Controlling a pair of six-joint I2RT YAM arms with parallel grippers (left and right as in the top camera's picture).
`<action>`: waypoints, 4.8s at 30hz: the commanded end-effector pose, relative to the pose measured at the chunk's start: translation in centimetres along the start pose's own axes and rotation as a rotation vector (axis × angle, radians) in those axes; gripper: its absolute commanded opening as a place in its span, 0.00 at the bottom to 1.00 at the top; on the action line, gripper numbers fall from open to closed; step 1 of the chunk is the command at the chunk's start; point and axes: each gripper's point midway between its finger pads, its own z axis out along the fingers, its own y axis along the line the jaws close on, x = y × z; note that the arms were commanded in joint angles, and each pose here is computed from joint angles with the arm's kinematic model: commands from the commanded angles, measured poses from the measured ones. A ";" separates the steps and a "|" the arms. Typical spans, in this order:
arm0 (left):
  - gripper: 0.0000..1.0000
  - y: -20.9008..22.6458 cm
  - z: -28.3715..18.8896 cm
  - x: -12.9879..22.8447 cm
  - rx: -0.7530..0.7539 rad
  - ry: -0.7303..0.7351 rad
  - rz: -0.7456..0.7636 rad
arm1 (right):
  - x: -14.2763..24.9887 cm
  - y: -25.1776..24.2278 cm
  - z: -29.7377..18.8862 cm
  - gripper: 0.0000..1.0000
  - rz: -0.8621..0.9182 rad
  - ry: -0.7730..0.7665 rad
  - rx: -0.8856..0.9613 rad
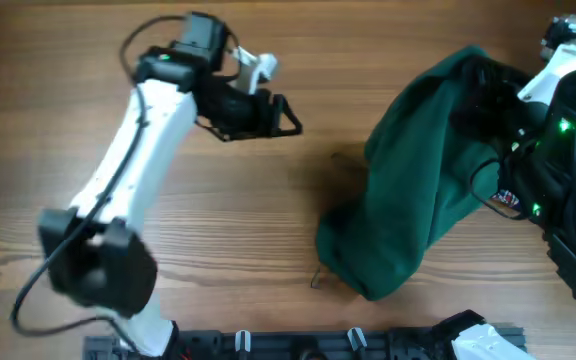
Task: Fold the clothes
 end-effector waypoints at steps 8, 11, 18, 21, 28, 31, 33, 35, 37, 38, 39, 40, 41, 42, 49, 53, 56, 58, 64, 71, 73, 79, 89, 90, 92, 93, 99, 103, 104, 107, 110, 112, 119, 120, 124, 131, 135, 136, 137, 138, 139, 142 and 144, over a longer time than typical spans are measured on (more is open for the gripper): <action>0.69 -1.4 8.2 0.3 0.172 0.137 0.020 | -2.2 -1.0 -3.3 0.04 0.029 -0.111 0.009; 0.70 -1.6 8.8 -0.4 0.195 0.120 0.047 | -2.7 -1.0 -4.3 0.04 0.039 -0.133 -0.012; 0.70 -2.7 13.1 0.2 0.342 0.181 0.078 | -2.7 -0.7 -5.2 0.04 0.051 -0.136 -0.044; 0.70 -3.0 14.3 0.8 0.374 0.210 0.078 | -2.7 -0.7 -5.2 0.04 0.050 -0.136 -0.044; 0.71 -3.3 15.5 0.9 0.385 0.195 0.134 | -2.4 -0.9 -5.1 0.04 0.045 -0.122 -0.035; 0.71 -2.4 16.6 1.2 0.387 0.182 0.108 | -2.4 -0.9 -5.1 0.04 0.046 -0.124 -0.036; 0.71 -1.8 17.2 1.2 0.390 0.164 0.085 | -2.4 -0.9 -5.1 0.04 0.046 -0.124 -0.037; 0.71 -1.4 17.7 1.2 0.396 0.148 0.078 | -2.5 -0.9 -5.1 0.04 0.047 -0.126 -0.038; 0.71 -1.3 18.0 1.0 0.404 0.129 0.074 | -2.5 -0.8 -5.1 0.04 0.048 -0.128 -0.039; 0.71 -1.6 18.2 0.7 0.411 0.116 0.075 | -2.5 -0.8 -5.1 0.04 0.048 -0.129 -0.040; 0.71 -1.8 18.3 0.6 0.417 0.110 0.082 | -2.6 -0.8 -5.1 0.04 0.048 -0.129 -0.040; 0.71 -2.2 18.5 0.5 0.417 0.106 0.085 | -2.6 -0.8 -5.1 0.04 0.048 -0.129 -0.040; 0.71 -2.5 18.8 0.5 0.416 0.103 0.091 | -2.6 -0.8 -5.1 0.04 0.048 -0.129 -0.040; 0.71 -2.7 19.1 0.5 0.406 0.100 0.087 | -2.5 -0.8 -5.1 0.04 0.048 -0.129 -0.040; 0.71 -4.1 20.9 1.2 0.368 0.103 0.105 | -2.4 -0.9 -5.1 0.04 0.045 -0.123 -0.037; 0.71 -4.2 21.0 0.9 0.363 0.082 0.125 | -2.3 -0.7 -5.1 0.04 0.045 -0.116 -0.049; 0.71 -4.6 21.0 0.3 0.377 0.055 0.156 | -2.2 -0.5 -5.1 0.04 0.045 -0.113 -0.057; 0.71 -4.7 21.0 0.1 0.380 0.049 0.164 | -2.2 -0.5 -5.1 0.04 0.045 -0.113 -0.057; 0.70 -4.8 21.8 0.1 0.443 0.050 0.203 | -2.3 -0.5 -5.1 0.04 0.045 -0.114 -0.057; 0.71 -2.0 23.4 0.0 0.441 0.068 0.131 | -2.3 -0.5 -5.1 0.04 0.044 -0.113 -0.057; 0.72 -1.8 23.6 -0.1 0.447 0.064 0.135 | -2.3 -0.5 -5.1 0.04 0.046 -0.116 -0.059; 0.72 -3.5 23.2 0.4 0.530 0.087 0.174 | -2.4 -0.4 -5.1 0.04 0.046 -0.118 -0.060; 0.64 -6.6 20.8 1.8 0.742 0.158 0.297 | -2.3 -0.5 -5.1 0.05 0.046 -0.116 -0.059; 0.59 -6.7 20.8 1.9 0.748 0.162 0.300 | -2.3 -0.5 -5.1 0.04 0.046 -0.116 -0.059; 0.46 -6.8 20.7 2.0 0.754 0.168 0.300 | -2.3 -0.5 -5.1 0.05 0.046 -0.116 -0.059; 0.41 -6.8 20.6 2.1 0.758 0.171 0.300 | -2.3 -0.5 -5.1 0.04 0.044 -0.114 -0.057; 0.19 -6.8 20.4 2.1 0.767 0.183 0.284 | -2.1 -0.6 -5.0 0.04 0.042 -0.107 -0.052; 0.04 -6.2 19.7 1.4 0.767 0.170 0.269 | -1.9 -0.8 -5.0 0.04 0.035 -0.102 -0.043; 0.04 -5.9 19.2 1.1 0.772 0.163 0.266 | -1.9 -0.8 -5.0 0.04 0.033 -0.098 -0.041; 0.04 -5.2 17.9 0.1 0.776 0.142 0.252 | -1.8 -1.1 -5.0 0.04 0.027 -0.097 -0.030; 0.04 -4.7 15.9 -1.3 0.769 0.098 0.247 | -2.0 -2.1 -5.0 0.04 0.025 -0.115 0.026; 0.04 -4.8 14.7 -2.0 0.770 0.072 0.258 | -1.9 -2.3 -5.0 0.04 0.021 -0.113 0.039; 0.04 -6.3 11.2 -3.1 0.768 0.012 0.311 | -1.6 -3.6 -4.7 0.04 0.011 -0.110 0.112; 0.16 -6.1 11.4 -3.1 0.759 0.017 0.290 | -1.6 -3.6 -4.8 0.04 0.012 -0.111 0.112; 0.66 -2.3 14.5 -2.4 0.551 0.026 0.130 | -2.4 -2.6 -4.9 0.04 0.028 -0.138 0.062; 0.74 -3.9 17.4 -0.1 0.520 0.087 0.164 | -3.2 0.8 -5.4 0.04 0.057 -0.141 -0.120; 0.76 -4.3 19.5 0.2 0.437 0.075 0.165 | -2.8 1.0 -5.4 0.04 0.068 -0.120 -0.136; 0.76 -4.0 20.0 -0.2 0.401 0.053 0.152 | -2.8 1.1 -5.4 0.04 0.067 -0.115 -0.139; 0.76 -3.8 20.1 -0.4 0.385 0.043 0.152 | -2.7 1.1 -5.4 0.04 0.067 -0.114 -0.139; 0.77 -3.6 20.1 -0.6 0.376 0.036 0.150 | -2.7 1.1 -5.4 0.04 0.066 -0.113 -0.138; 0.77 -3.3 20.0 -0.8 0.368 0.029 0.146 | -2.7 1.1 -5.4 0.04 0.066 -0.112 -0.139; 0.78 -2.9 20.2 -1.0 0.362 0.021 0.145 | -2.7 1.1 -5.4 0.04 0.067 -0.114 -0.140; 0.78 -2.7 20.9 -0.9 0.364 0.026 0.135 | -2.8 1.1 -5.4 0.04 0.068 -0.114 -0.141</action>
